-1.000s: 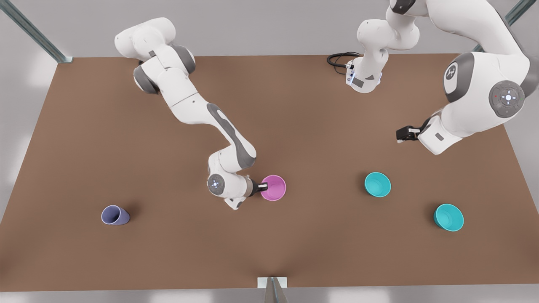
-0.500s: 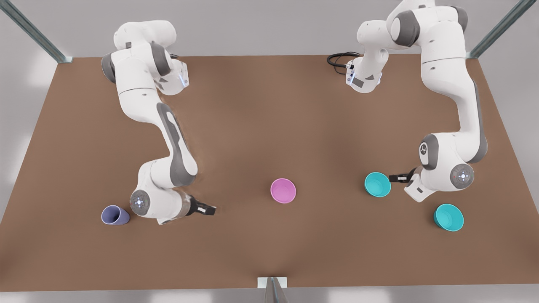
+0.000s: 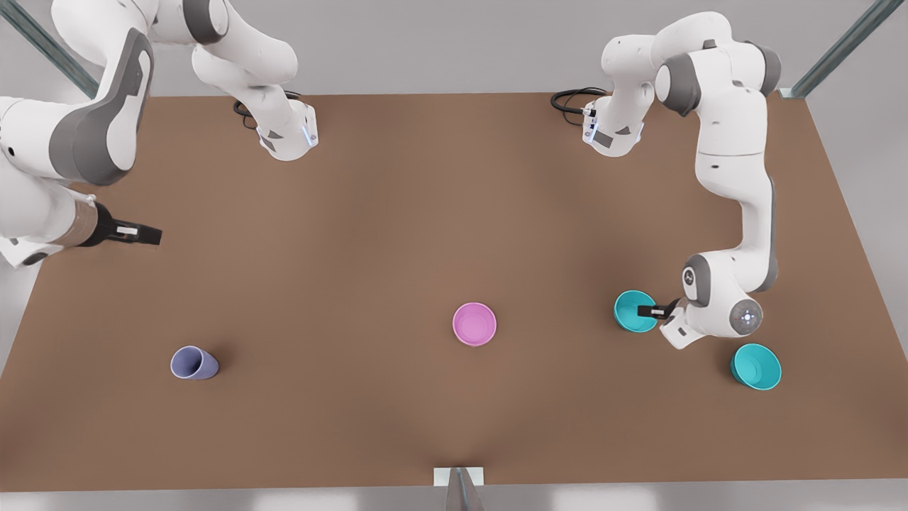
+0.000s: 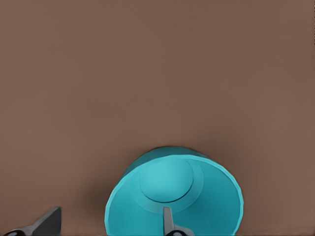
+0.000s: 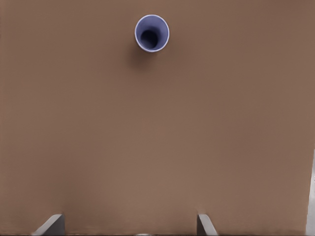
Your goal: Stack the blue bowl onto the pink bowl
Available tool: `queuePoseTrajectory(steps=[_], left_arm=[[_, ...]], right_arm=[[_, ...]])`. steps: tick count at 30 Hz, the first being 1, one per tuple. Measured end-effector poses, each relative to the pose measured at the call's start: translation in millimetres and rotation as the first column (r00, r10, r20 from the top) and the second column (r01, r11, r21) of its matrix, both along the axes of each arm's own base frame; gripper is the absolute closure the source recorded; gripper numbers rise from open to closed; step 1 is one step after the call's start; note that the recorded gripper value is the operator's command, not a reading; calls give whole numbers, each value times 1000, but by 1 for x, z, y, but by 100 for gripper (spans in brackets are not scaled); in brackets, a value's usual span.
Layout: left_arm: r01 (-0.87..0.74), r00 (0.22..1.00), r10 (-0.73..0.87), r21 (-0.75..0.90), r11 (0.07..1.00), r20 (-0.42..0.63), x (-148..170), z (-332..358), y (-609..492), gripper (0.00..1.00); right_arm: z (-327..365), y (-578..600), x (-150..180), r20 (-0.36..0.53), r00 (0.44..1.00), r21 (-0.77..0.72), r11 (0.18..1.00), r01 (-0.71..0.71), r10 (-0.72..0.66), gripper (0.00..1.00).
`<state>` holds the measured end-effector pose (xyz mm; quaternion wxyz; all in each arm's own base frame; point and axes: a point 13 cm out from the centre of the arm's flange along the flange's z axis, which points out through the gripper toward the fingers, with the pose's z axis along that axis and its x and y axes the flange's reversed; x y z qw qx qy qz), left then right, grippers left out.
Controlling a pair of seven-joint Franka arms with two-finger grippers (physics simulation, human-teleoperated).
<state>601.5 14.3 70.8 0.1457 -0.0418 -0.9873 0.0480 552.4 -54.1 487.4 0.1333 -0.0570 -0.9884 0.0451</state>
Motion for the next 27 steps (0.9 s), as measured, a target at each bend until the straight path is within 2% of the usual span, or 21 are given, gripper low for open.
queuePoseTrajectory(steps=[1, 4, 7, 9, 14, 18, 21, 23, 25, 27], left_arm=[[9, 1000, -9, -4, 1000, -3, -1, -1, 0, 48], [32, 999, -32, -13, 999, -9, -4, -4, -1, 67], [52, 998, -52, -17, 999, -20, -8, -10, 0, 69], [62, 998, -62, -22, 998, -24, -9, -13, 0, 78], [84, 996, -85, -32, 996, -16, -7, -4, -2, 79], [126, 991, -124, -44, 991, 42, 14, 26, -39, 79], [164, 980, -149, -110, 980, 129, 55, 65, -120, 79], [238, 957, -208, -139, 961, 200, 77, 99, -215, 79], [270, 947, -233, -155, 950, 222, 75, 118, -284, 79], [261, 954, -228, -164, 951, 195, 61, 110, -327, 79]], right_arm=[[-1, 1, -3, -8, 1000, 7, 1000, -20, 20, 0], [-3, 2, -7, -21, 998, 21, 998, -65, 66, 0], [-3, 2, -8, -24, 994, 31, 994, -102, 103, 0], [-2, 1, -8, -26, 992, 37, 992, -123, 124, 0], [-1, 1, -9, -27, 985, 49, 985, -167, 168, 0], [-2, 2, -11, -34, 980, 58, 979, -194, 196, 0], [-4, 1, -11, -38, 976, 64, 976, -210, 213, 0], [-4, 1, -13, -39, 974, 68, 973, -219, 222, 0], [-6, 1, -14, -42, 972, 73, 971, -228, 231, 0], [-8, 1, -15, -44, 970, 76, 969, -235, 239, 0]])
